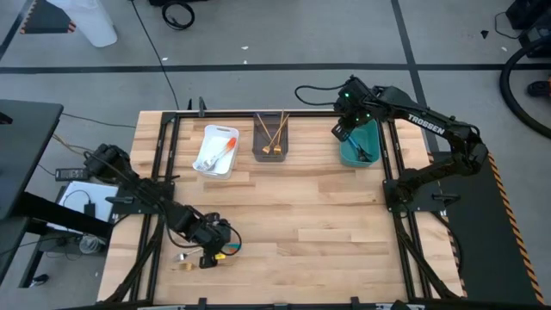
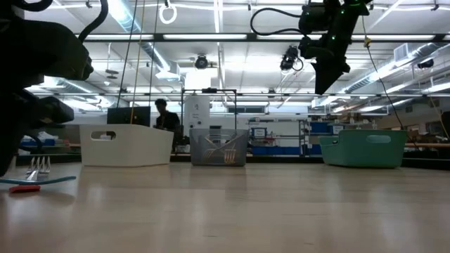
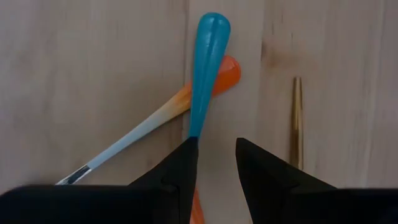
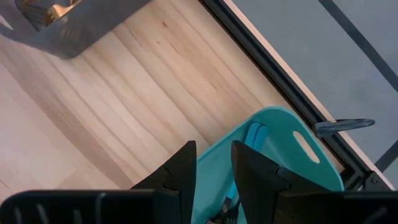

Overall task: Sort silverware by color (type)
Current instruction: Put the blue fork into the green bin

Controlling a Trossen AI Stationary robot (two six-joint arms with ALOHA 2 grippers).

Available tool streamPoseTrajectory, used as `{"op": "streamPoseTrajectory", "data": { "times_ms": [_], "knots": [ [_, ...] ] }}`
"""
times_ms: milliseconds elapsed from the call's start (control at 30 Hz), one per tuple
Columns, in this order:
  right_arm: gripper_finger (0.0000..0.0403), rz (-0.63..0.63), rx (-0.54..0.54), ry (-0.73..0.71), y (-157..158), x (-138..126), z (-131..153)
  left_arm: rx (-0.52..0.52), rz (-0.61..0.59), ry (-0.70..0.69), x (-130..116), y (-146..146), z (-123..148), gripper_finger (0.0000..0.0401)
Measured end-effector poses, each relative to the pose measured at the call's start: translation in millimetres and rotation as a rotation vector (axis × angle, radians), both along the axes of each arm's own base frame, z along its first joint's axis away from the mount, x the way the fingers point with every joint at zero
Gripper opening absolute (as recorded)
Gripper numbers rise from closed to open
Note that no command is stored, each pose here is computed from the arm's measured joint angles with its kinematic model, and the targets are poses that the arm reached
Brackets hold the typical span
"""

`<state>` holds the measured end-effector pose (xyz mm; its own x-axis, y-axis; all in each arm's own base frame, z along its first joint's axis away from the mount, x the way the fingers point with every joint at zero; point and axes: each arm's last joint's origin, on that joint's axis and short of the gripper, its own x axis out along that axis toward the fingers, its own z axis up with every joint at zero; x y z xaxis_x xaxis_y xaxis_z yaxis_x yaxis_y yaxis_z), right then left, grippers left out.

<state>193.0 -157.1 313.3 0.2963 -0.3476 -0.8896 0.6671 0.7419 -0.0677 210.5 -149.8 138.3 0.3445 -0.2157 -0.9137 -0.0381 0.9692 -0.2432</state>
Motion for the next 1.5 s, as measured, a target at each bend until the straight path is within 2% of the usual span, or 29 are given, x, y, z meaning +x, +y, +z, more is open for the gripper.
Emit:
{"op": "streamPoseTrajectory", "data": {
  "times_ms": [400,633,833,1300,1400,1500],
  "knots": [
    [0.0111,0.017,-0.013,-0.003,-0.6,0.8,0.5,0.044,-0.034,-0.014,7.5,-4.8,12.9,0.0076],
    [0.0111,0.017,-0.015,-0.006,-0.8,1.1,0.7,0.137,-0.018,-0.028,6.5,-1.1,10.2,0.0095],
    [0.0111,0.018,-0.013,-0.007,-0.7,1.1,0.7,0.114,-0.040,-0.013,1.7,-3.4,4.8,0.0119],
    [0.0111,0.014,-0.012,-0.008,-0.7,1.0,0.6,0.138,-0.078,-0.002,-2.7,-13.2,-3.2,0.0121],
    [0.0111,0.014,-0.012,-0.008,-0.8,1.0,0.6,0.152,-0.097,0.000,-3.2,-12.7,-3.5,0.0110],
    [0.0111,0.015,-0.011,-0.008,-0.8,1.1,0.6,0.161,-0.095,0.005,-3.5,-11.9,-3.8,0.0076]
  ]
}}
